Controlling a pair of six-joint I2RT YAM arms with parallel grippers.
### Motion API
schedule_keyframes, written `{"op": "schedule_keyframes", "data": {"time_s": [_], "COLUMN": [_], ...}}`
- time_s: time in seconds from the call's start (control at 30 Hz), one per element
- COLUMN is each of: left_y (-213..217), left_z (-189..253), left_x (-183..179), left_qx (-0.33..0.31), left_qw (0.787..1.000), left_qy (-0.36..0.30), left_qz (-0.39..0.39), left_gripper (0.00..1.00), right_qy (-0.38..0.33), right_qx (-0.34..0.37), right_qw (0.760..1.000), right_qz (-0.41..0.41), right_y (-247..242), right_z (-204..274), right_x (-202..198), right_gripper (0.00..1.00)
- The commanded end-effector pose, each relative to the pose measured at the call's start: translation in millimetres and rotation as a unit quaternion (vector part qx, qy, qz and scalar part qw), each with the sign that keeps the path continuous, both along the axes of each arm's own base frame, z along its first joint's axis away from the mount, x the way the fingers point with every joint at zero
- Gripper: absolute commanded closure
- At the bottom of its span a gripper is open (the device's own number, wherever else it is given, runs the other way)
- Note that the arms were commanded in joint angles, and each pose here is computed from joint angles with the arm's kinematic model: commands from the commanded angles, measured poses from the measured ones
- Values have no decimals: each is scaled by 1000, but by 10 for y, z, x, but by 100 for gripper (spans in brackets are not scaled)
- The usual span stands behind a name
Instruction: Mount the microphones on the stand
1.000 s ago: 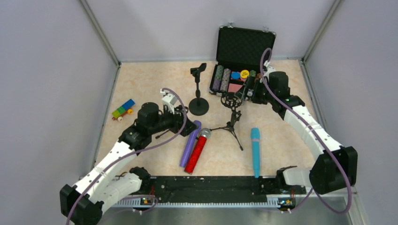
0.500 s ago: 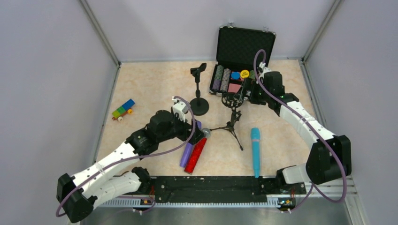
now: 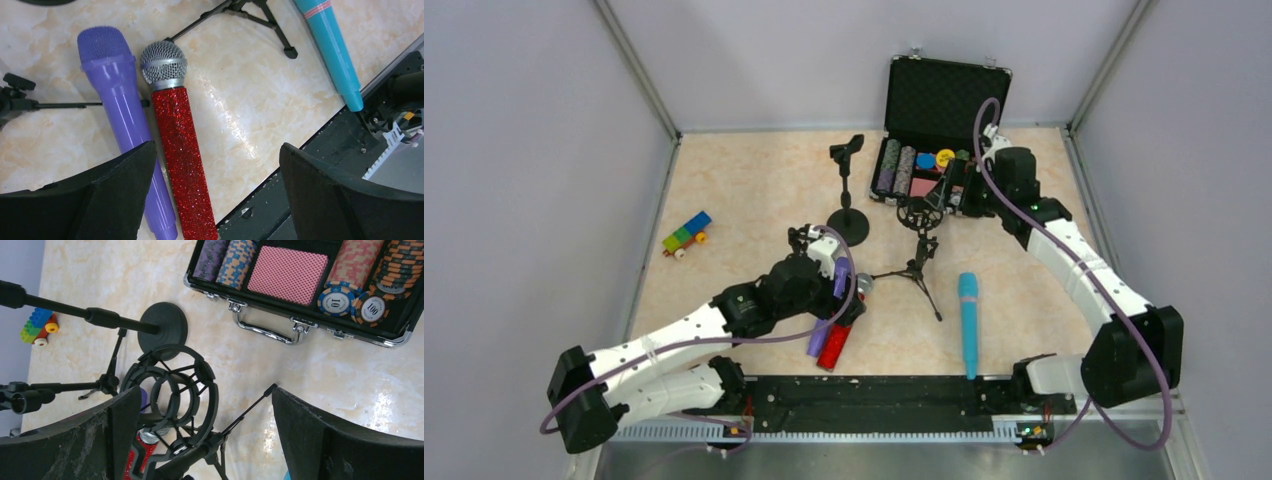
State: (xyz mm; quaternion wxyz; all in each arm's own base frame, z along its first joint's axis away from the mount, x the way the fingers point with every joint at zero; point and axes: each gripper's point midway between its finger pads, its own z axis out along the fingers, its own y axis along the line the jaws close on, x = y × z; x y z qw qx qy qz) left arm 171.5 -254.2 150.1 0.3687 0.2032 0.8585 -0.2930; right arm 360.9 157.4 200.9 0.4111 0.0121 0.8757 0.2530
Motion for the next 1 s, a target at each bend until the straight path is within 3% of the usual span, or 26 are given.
{"op": "schedule_keyframes", "data": {"time_s": [0.0, 0.3, 0.43, 0.97], "left_y": [57, 159, 144, 145], "left_z": [-203, -593, -685, -1037], "left_x": [-36, -270, -382, -624], "left_qx": [11, 68, 92, 236], "left_qw": [999, 993, 990, 966], "left_qy": [24, 83, 97, 97], "left_qz": [39, 48, 38, 38], "left_gripper": [3, 8, 18, 33], "right_qy": [-87, -137, -140, -117], "right_qx": [16, 38, 42, 59], "right_qw": [996, 990, 989, 991], "right_qz": [-2, -7, -7, 5], "right_y": [7, -44, -53, 4], "right_z": [643, 889, 878, 676], "right_x": [5, -176, -246, -333], "right_gripper": [1, 1, 1, 1]}}
